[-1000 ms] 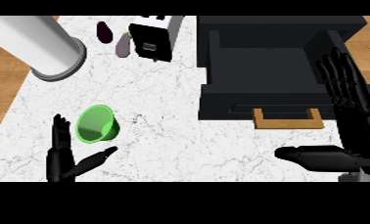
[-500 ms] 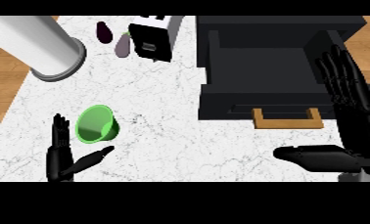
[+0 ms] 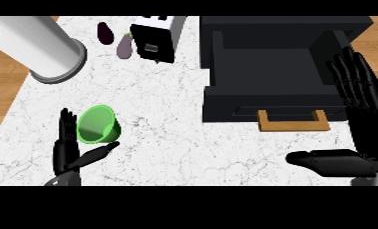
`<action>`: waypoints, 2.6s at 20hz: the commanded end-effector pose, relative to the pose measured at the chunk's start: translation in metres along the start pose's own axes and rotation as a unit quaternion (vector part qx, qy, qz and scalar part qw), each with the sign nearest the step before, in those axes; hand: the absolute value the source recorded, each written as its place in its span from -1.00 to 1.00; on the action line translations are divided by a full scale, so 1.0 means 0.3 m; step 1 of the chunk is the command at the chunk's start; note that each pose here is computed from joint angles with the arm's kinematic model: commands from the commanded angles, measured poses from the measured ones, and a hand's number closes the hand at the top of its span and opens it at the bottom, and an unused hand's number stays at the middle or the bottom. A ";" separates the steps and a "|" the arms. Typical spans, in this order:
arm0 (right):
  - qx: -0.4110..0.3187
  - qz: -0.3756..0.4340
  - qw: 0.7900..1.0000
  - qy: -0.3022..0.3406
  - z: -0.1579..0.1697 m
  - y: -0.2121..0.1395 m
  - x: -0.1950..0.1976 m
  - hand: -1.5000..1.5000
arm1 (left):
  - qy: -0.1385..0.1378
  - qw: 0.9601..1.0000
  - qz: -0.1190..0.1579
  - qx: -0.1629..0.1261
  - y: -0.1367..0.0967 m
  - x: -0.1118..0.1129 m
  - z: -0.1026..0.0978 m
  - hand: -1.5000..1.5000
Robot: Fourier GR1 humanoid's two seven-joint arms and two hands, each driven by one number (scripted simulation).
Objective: Pick up the cup, place it into the drawer and close the drawer
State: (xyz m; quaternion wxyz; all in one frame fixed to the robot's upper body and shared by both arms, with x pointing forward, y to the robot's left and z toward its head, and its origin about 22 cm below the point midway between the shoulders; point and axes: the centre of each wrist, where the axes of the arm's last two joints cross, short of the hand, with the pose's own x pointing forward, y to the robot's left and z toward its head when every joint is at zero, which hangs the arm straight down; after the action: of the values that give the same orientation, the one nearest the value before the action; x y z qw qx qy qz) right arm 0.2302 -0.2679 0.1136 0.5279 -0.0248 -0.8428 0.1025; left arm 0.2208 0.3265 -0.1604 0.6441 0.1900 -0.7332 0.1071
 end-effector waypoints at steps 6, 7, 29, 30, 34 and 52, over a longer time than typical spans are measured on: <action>0.009 0.003 1.000 0.002 -0.032 0.022 -0.036 -1.00 | -0.028 0.997 0.061 -0.042 -0.055 -0.006 -0.008 -1.00; -0.002 -0.002 1.000 -0.002 -0.075 -0.008 0.017 -1.00 | -0.028 0.997 0.064 -0.041 -0.038 0.000 -0.014 -1.00; 0.009 0.008 1.000 -0.004 -0.048 0.021 -0.001 -1.00 | -0.108 0.957 0.244 -0.115 -0.109 0.082 -0.170 1.00; 0.014 -0.002 1.000 -0.002 -0.070 0.000 -0.033 -1.00 | -0.106 0.953 0.261 -0.116 -0.121 0.058 -0.130 1.00; 0.004 0.006 1.000 -0.001 -0.034 -0.012 -0.012 -1.00 | -0.122 0.943 0.278 -0.137 -0.180 0.116 -0.205 1.00; -0.007 0.011 1.000 0.017 0.060 -0.081 -0.024 -1.00 | -0.219 0.906 0.237 -0.275 -0.544 0.657 -0.425 1.00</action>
State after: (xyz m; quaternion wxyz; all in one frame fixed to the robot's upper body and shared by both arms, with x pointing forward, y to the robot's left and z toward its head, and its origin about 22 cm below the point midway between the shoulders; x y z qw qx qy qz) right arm 0.2287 -0.2879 0.1099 0.5379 -0.0399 -0.8363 0.0983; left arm 0.3755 0.2269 -0.0011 0.4641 -0.1439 -0.8736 0.0269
